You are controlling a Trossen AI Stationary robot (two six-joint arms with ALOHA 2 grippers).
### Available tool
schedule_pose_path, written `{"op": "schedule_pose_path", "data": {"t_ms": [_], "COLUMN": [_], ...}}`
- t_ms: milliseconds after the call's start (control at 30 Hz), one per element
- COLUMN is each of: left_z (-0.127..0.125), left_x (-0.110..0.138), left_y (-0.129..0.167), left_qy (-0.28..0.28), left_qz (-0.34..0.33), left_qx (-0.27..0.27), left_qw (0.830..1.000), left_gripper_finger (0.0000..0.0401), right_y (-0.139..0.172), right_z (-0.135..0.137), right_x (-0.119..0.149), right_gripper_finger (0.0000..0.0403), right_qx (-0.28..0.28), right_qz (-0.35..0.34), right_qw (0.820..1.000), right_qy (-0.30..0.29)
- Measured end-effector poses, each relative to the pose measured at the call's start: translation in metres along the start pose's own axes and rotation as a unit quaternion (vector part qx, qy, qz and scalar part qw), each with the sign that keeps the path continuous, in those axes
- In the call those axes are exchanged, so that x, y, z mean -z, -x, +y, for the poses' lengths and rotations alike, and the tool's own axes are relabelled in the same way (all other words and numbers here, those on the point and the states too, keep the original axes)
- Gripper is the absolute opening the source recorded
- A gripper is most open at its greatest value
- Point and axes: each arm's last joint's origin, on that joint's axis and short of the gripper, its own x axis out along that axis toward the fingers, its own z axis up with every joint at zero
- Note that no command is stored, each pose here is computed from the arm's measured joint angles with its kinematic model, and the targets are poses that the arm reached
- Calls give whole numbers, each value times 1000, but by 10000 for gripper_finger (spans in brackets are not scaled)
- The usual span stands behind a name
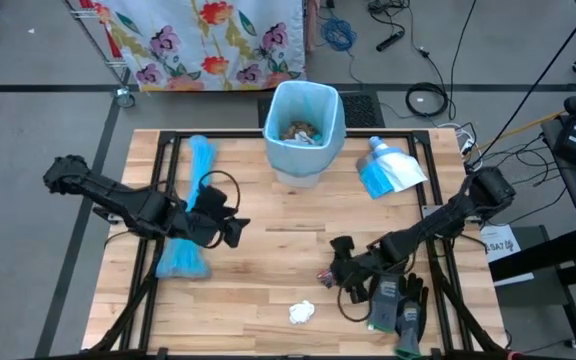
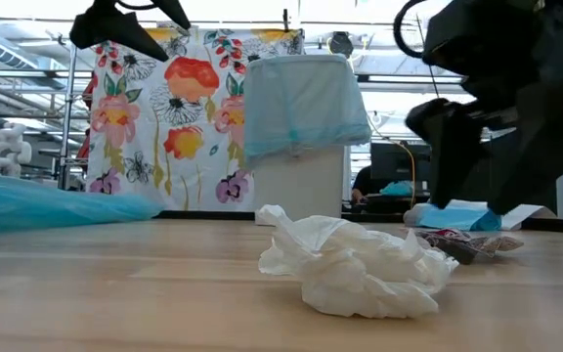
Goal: Place trash/remove bag and relplace
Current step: Put the white paper into the blue trash bag inside the white trash bin
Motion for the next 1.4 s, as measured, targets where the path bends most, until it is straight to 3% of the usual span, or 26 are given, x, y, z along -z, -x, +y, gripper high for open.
{"op": "schedule_pose_path", "data": {"t_ms": [233, 333, 433, 600, 700, 967, 1167, 1267, 1400], "left_z": [-3, -3, -3, -1, 4, 18, 34, 48, 71], "left_x": [3, 4, 4, 4, 6, 3, -12, -17, -23], "left_y": [3, 3, 3, 3, 3, 0, -7, -13, -17], "left_qy": [15, 14, 12, -10, -25, -88, -171, -206, -231], "left_qz": [-9, -8, -9, -16, -5, 5, 10, 15, 17], "left_qx": [8, 8, 5, -6, -29, -92, -143, -171, -190], "left_qw": [1000, 1000, 1000, 1000, 999, 992, 975, 963, 954], "left_gripper_finger": [256, 256, 256, 256, 255, 231, 207, 198, 194], "right_y": [-34, -46, -50, -43, -35, 35, 116, 157, 204], "right_z": [2, 0, -2, -9, -16, -57, -104, -132, -178], "right_x": [6, 11, 11, 2, -9, -86, -157, -183, -193], "right_gripper_finger": [286, 282, 225, 40, 15, 3, 1, 1, 1], "right_qx": [13, 14, 12, 11, 17, 67, 121, 162, 271], "right_qz": [47, 66, 61, 31, 20, 7, -107, -181, -232], "right_qw": [997, 998, 998, 999, 999, 995, 983, 966, 926], "right_qy": [52, 6, -29, -34, -42, -74, -86, -91, -120]}}
